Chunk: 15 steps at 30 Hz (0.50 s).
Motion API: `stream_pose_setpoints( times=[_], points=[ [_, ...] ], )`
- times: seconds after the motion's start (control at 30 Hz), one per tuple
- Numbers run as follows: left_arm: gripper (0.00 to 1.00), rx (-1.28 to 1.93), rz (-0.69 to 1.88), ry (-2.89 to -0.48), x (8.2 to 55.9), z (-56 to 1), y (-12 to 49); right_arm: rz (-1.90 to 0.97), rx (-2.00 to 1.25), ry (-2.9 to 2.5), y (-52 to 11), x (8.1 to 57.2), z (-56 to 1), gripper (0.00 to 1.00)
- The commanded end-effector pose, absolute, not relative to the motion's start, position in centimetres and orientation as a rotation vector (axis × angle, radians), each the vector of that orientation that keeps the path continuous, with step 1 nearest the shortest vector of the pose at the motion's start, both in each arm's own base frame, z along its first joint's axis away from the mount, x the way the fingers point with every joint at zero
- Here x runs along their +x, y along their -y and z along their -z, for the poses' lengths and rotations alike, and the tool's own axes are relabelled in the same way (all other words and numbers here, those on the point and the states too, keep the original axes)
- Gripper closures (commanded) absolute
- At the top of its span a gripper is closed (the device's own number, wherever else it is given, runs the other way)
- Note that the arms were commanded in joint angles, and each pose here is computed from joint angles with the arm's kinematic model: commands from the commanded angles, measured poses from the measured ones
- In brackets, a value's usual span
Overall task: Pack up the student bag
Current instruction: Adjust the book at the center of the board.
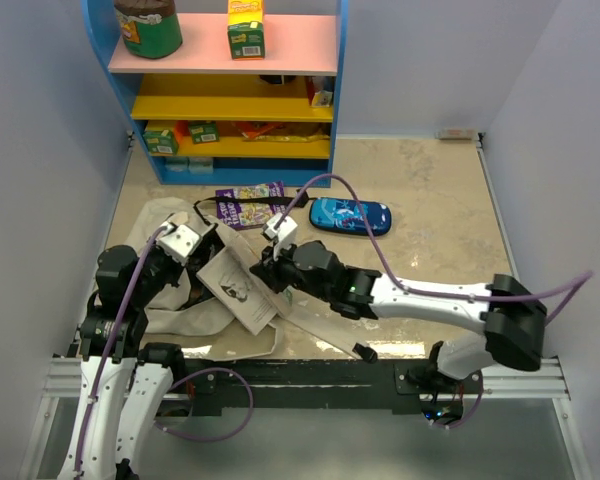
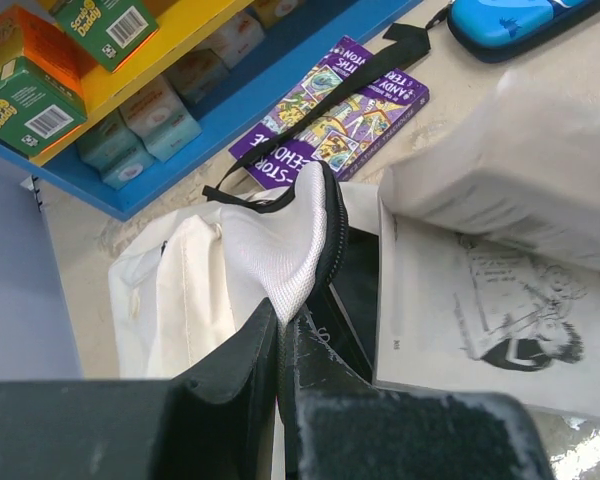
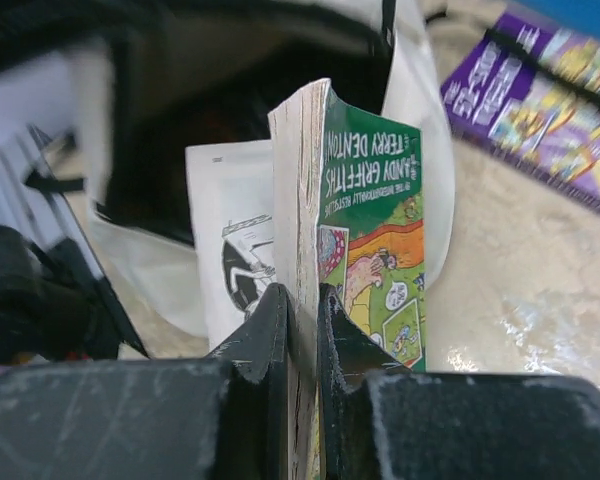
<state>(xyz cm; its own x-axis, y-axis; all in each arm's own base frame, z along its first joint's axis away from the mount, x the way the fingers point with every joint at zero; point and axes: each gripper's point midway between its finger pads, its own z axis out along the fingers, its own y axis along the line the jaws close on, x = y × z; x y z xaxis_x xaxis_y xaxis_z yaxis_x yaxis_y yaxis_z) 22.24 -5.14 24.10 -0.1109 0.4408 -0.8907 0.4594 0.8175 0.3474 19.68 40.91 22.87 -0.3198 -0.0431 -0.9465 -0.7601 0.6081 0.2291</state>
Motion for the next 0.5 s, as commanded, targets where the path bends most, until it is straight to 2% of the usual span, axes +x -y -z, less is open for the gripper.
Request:
stream_pose_setpoints(
  times=[0.0, 0.17, 0.33, 0.37, 0.4, 0.43, 0.47],
  points=[
    [1.00, 0.680, 0.013, -1.506, 21.0, -29.9, 6.0, -1.036, -0.684, -1.606, -44.5, 20.3, -25.3, 1.00],
    [1.00, 0.788, 0.091, -1.523, 20.1, -28.7, 7.5, -1.012, -0.851, -1.665, -49.0, 20.7, -20.9, 1.00],
    [1.00, 0.812, 0.119, -1.540, 20.1, -28.2, 7.9, -0.907, -1.050, -1.725, -52.5, 18.9, -16.4, 1.00],
    [1.00, 0.810, 0.112, -1.543, 20.2, -28.2, 7.8, -0.887, -1.072, -1.734, -52.7, 18.7, -15.6, 0.93],
    [1.00, 0.811, 0.107, -1.541, 20.2, -28.2, 7.7, -0.885, -1.079, -1.733, -52.7, 18.1, -15.3, 0.66],
    [1.00, 0.810, 0.106, -1.543, 20.3, -28.1, 7.7, -0.885, -1.076, -1.733, -52.5, 18.0, -15.2, 0.53],
    [1.00, 0.812, 0.098, -1.540, 20.3, -28.1, 7.6, -0.892, -1.063, -1.727, -52.1, 17.9, -15.6, 0.36]
  ],
)
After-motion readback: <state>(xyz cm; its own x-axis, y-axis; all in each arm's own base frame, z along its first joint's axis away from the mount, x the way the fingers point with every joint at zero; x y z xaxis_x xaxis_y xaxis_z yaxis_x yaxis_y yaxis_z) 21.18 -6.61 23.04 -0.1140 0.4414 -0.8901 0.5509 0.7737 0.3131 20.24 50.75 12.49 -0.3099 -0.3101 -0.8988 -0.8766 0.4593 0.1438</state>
